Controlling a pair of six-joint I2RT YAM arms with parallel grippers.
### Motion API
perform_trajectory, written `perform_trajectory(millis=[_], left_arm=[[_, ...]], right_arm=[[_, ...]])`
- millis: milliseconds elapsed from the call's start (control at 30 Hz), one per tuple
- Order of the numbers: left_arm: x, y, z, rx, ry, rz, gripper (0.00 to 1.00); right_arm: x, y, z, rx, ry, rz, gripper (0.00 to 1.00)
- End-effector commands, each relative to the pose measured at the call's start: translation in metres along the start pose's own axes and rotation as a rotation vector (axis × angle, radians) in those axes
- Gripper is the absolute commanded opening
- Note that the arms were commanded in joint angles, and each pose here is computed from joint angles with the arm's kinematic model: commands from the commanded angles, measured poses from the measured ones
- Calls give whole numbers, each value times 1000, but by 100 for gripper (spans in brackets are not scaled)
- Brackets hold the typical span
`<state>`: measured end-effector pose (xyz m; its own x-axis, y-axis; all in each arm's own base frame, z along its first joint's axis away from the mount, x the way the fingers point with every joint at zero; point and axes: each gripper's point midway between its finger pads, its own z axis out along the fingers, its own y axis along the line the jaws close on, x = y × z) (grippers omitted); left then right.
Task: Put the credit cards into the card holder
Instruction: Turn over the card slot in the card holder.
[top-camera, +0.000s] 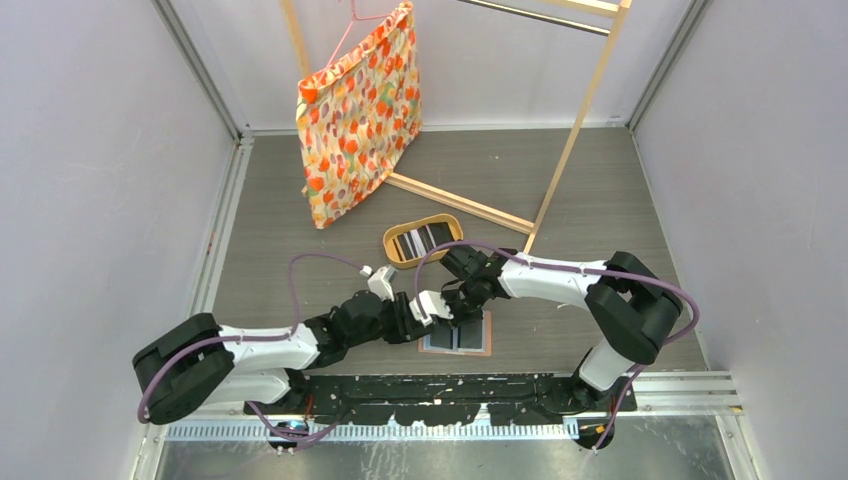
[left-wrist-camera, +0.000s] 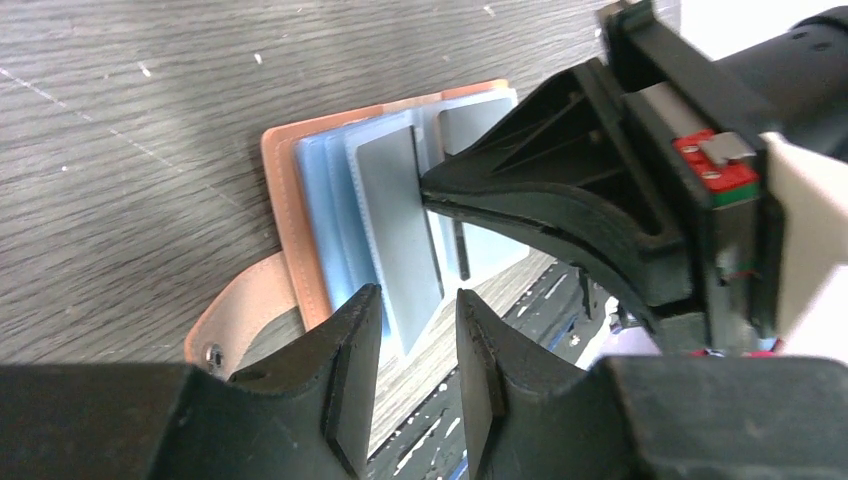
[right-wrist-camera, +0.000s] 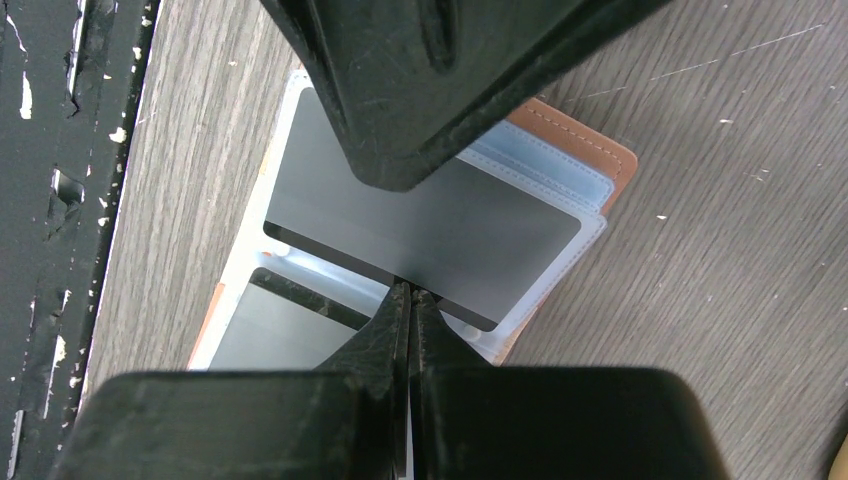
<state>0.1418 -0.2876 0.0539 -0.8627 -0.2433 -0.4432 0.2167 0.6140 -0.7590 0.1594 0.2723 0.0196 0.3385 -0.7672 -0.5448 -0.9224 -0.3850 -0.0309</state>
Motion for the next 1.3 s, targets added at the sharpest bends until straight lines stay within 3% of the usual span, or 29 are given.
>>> perform_trajectory(millis=[0,1267], left_arm=[[-14,-17,-6,56,-53,2,34],[-1,-19,9,81,17,-15,29]], right_arm=[[9,5,5,-27,45,-3,1],[9,6,4,-32,54,-4,1]])
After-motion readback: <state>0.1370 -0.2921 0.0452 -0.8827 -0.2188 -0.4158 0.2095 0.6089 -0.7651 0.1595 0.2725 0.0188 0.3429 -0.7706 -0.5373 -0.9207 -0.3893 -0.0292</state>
